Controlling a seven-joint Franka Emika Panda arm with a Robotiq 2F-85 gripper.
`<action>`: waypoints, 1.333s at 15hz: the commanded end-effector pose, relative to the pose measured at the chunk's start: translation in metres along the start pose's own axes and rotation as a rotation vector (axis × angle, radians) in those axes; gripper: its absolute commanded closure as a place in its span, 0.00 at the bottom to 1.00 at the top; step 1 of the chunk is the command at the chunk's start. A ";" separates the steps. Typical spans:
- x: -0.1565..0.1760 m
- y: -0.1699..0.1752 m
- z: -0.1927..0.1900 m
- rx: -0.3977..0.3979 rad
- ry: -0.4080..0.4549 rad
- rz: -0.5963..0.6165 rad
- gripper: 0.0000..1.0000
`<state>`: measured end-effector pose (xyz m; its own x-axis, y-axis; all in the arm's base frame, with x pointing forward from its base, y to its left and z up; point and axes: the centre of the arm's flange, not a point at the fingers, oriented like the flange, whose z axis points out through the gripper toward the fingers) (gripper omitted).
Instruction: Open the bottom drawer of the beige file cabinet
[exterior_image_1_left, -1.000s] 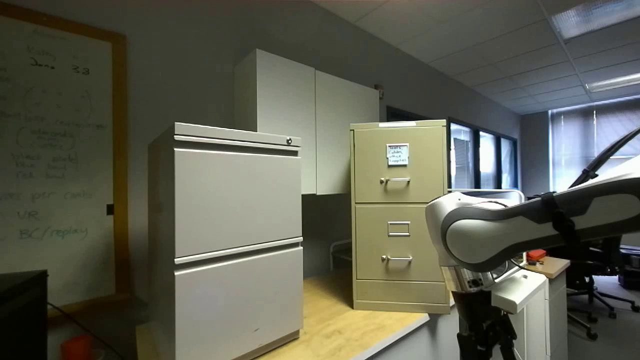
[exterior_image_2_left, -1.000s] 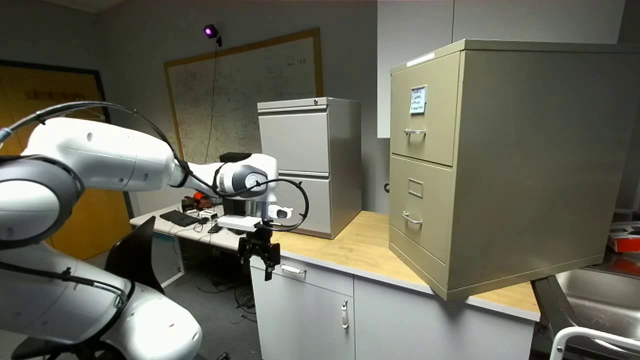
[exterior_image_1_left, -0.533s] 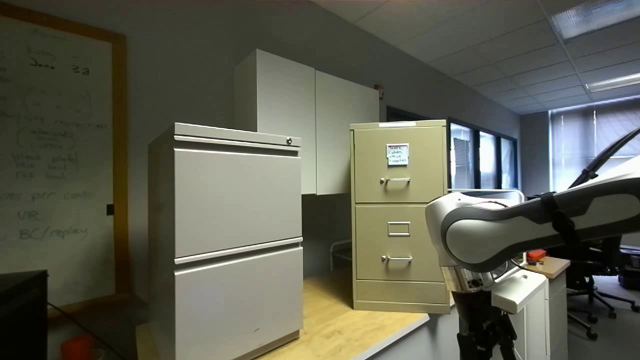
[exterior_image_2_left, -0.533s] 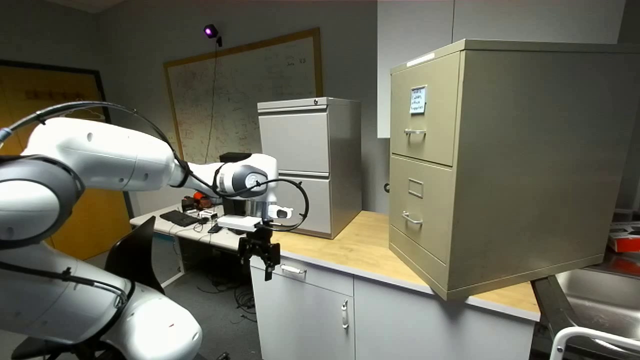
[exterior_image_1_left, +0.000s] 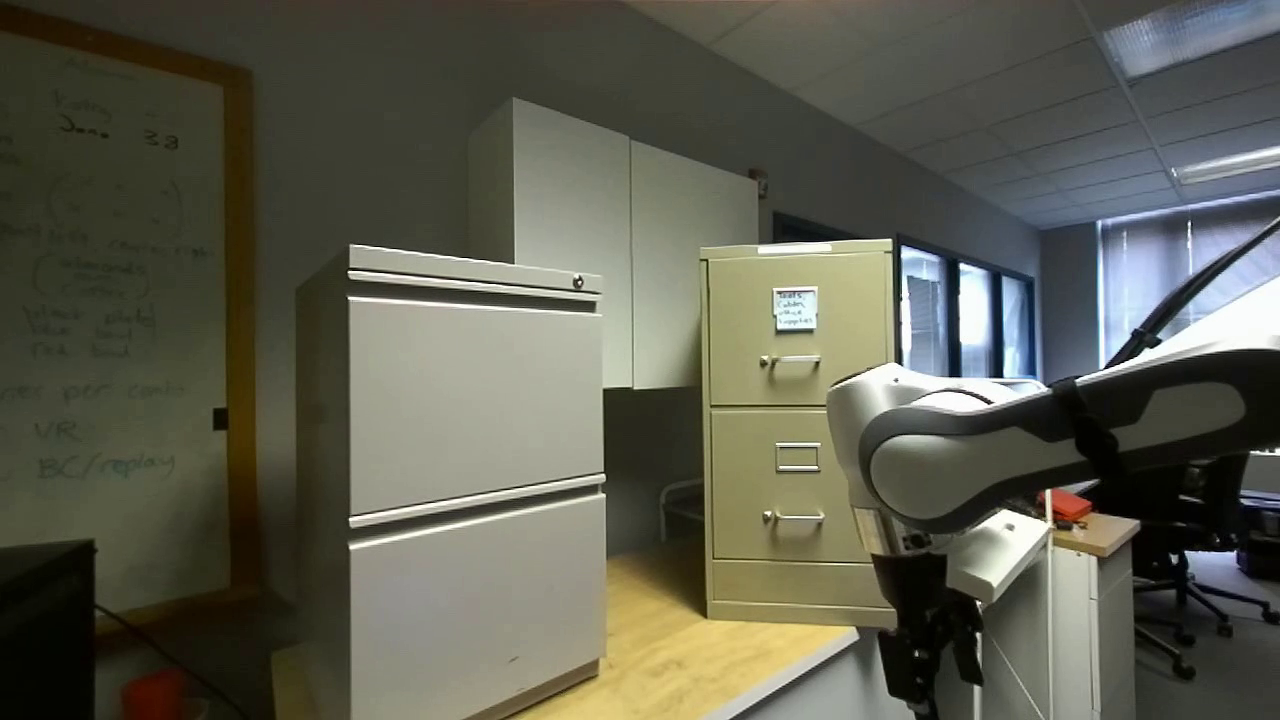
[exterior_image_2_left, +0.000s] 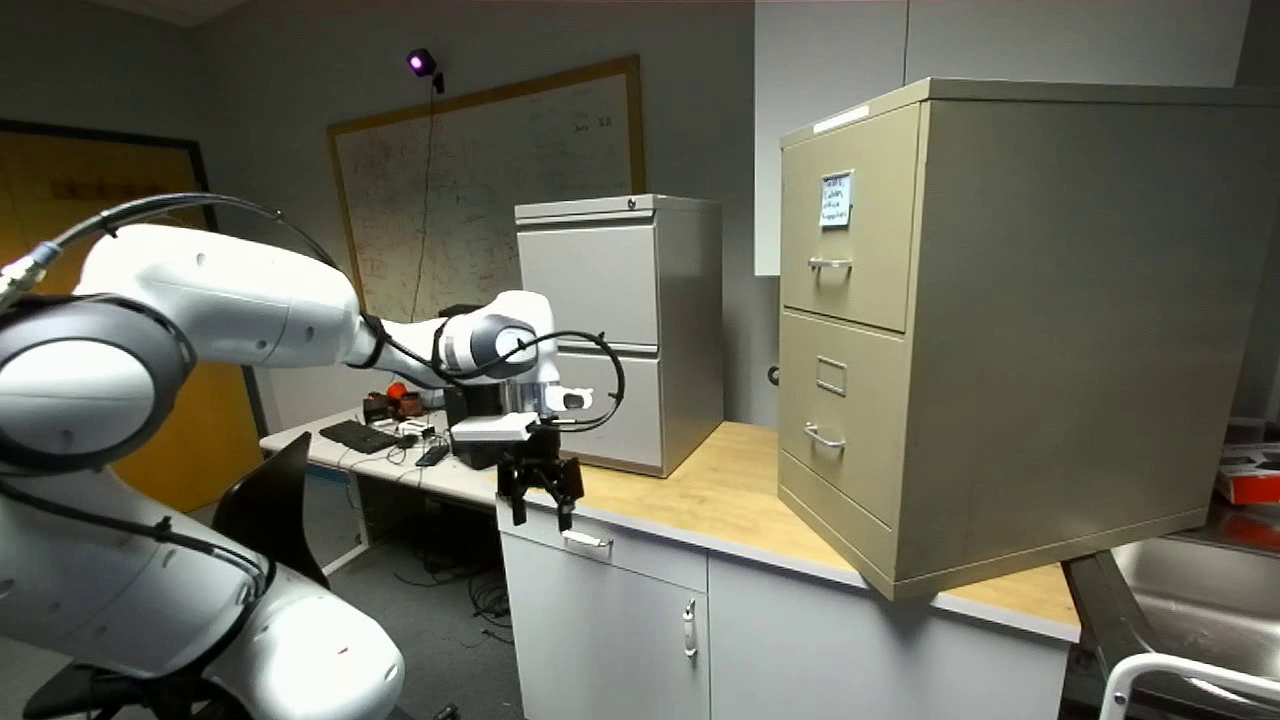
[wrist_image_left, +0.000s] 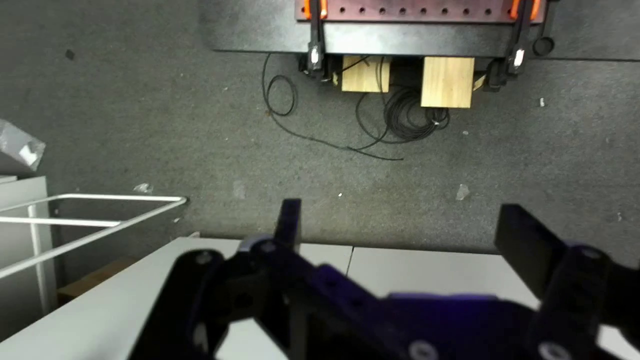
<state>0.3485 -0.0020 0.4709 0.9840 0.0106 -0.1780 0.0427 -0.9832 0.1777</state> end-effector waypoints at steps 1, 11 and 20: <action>0.042 -0.002 -0.041 -0.143 0.057 -0.033 0.00; 0.165 0.043 -0.084 -0.398 0.305 -0.029 0.00; 0.228 0.117 -0.079 -0.562 0.336 0.074 0.00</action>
<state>0.5633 -0.0912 0.5136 0.9873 0.1063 0.1176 0.0071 -0.7708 0.6370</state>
